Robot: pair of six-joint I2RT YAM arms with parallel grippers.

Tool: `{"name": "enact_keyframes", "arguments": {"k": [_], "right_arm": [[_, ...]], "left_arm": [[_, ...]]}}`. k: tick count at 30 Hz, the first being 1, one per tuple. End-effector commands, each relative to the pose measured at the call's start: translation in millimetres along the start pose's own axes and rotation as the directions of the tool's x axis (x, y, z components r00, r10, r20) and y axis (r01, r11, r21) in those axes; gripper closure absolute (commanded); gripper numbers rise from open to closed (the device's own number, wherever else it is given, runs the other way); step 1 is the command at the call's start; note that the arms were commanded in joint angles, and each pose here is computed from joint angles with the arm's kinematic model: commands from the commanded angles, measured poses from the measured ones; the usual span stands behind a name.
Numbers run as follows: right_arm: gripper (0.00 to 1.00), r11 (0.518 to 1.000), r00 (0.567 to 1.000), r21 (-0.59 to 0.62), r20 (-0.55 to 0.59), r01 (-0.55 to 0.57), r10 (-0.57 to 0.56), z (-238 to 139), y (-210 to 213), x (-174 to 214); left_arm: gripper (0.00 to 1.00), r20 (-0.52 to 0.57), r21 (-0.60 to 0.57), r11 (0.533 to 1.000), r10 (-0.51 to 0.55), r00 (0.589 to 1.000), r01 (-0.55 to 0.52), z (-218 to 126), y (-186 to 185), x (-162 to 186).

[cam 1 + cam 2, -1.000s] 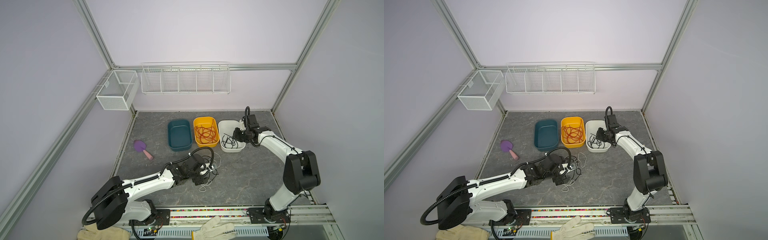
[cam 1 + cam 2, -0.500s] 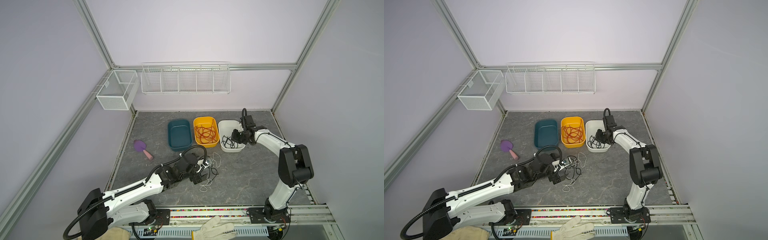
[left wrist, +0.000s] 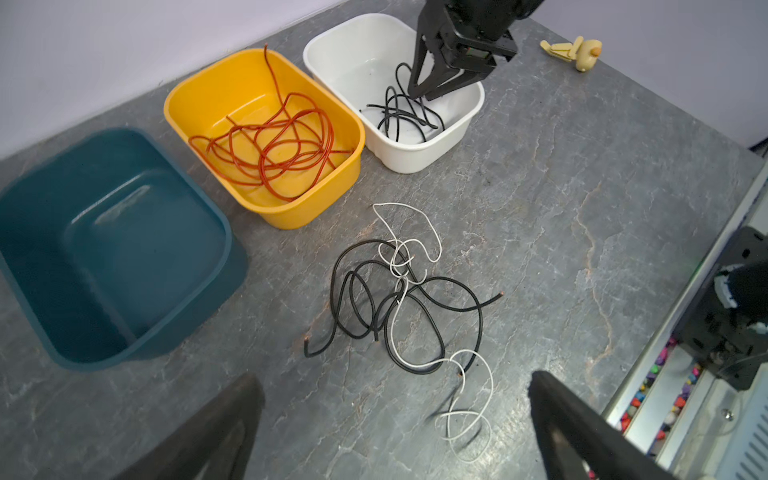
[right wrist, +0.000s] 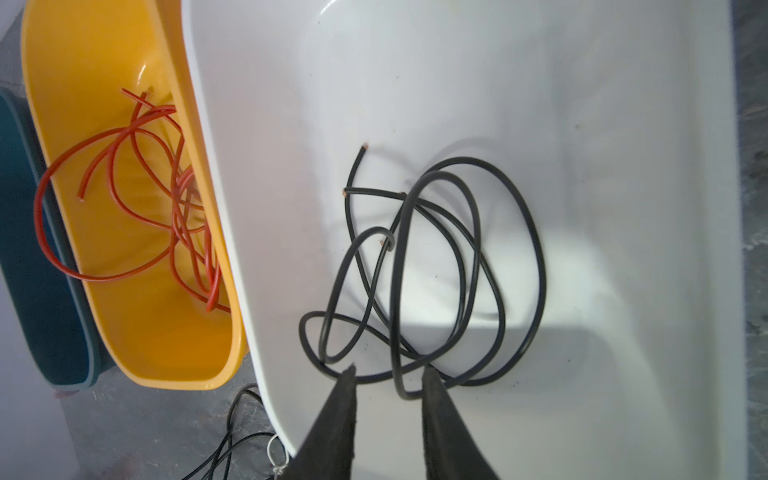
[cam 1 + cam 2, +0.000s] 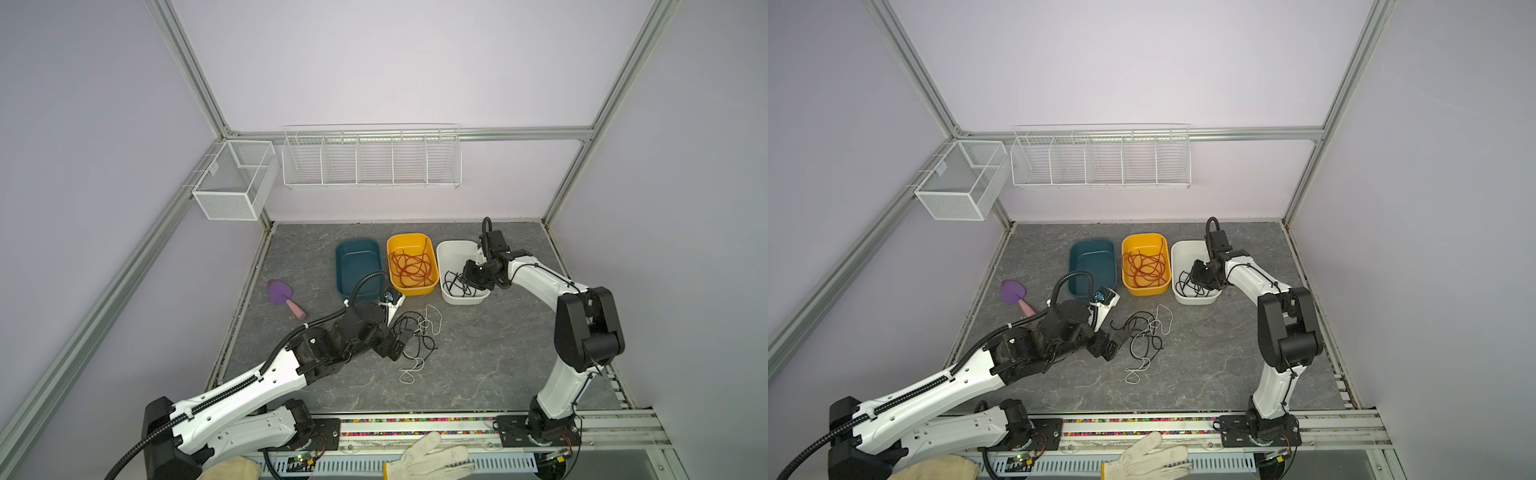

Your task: Untangle the cables

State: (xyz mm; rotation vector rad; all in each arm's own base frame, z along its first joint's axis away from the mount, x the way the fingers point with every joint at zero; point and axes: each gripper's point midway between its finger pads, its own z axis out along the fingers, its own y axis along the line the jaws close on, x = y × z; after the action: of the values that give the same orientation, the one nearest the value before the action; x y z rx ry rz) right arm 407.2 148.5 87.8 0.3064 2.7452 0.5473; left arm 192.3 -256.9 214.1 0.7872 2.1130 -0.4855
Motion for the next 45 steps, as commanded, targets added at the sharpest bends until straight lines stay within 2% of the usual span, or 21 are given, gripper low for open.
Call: {"name": "enact_keyframes", "arguments": {"k": [1,5,11,16,20,21,22,29,32,36,45], "right_arm": [[0.64,0.999,1.0,0.03,0.017,0.016,-0.017,-17.1,-1.0,0.3],[0.55,0.998,0.998,0.055,0.034,0.044,-0.046,-28.2,-0.2,4.8],[0.44,0.994,0.994,0.049,0.044,0.097,-0.099,-42.7,9.5,18.7],[0.26,0.985,0.982,0.018,0.08,0.169,-0.17,-65.8,25.3,35.9],[0.01,0.972,0.966,-0.036,0.13,0.232,-0.225,-86.8,38.1,51.0],[0.1,0.967,0.96,-0.051,0.147,0.248,-0.238,-92.4,41.0,54.9],[0.12,0.964,0.956,-0.063,0.159,0.26,-0.248,-96.2,43.0,58.3],[0.12,0.922,0.927,-0.179,0.225,0.343,-0.301,-117.1,56.8,88.1],[0.12,0.895,0.924,-0.25,0.2,0.37,-0.326,-109.6,61.3,110.7],[0.12,0.878,0.914,-0.263,0.189,0.399,-0.359,-93.5,55.9,134.0],[0.12,0.832,0.886,-0.311,0.229,0.46,-0.404,-96.9,71.2,152.2]], "left_arm": [[0.01,-0.016,-0.068,0.98,-0.191,0.981,0.189,-2.7,12.7,13.6],[0.01,-0.033,-0.103,0.952,-0.292,0.956,0.288,3.3,16.4,22.3],[0.01,-0.048,-0.1,0.92,-0.384,0.922,0.379,11.7,13.2,30.2],[0.01,-0.051,-0.068,0.899,-0.436,0.899,0.432,17.4,7.5,34.5],[0.01,-0.052,-0.058,0.888,-0.459,0.887,0.456,23.5,5.6,39.5],[0.01,-0.051,-0.063,0.884,-0.466,0.883,0.463,25.5,6.6,42.4],[0.01,-0.05,-0.067,0.882,-0.47,0.881,0.466,26.7,7.5,44.6],[0.01,-0.034,-0.102,0.848,-0.525,0.85,0.52,37.0,22.5,60.5],[0.02,-0.021,-0.111,0.83,-0.551,0.834,0.546,40.3,30.1,64.5],[0.05,-0.007,-0.133,0.814,-0.571,0.821,0.566,46.3,38.9,70.6],[0.13,0.01,-0.167,0.815,-0.561,0.828,0.554,59.5,45.7,73.1]]}}
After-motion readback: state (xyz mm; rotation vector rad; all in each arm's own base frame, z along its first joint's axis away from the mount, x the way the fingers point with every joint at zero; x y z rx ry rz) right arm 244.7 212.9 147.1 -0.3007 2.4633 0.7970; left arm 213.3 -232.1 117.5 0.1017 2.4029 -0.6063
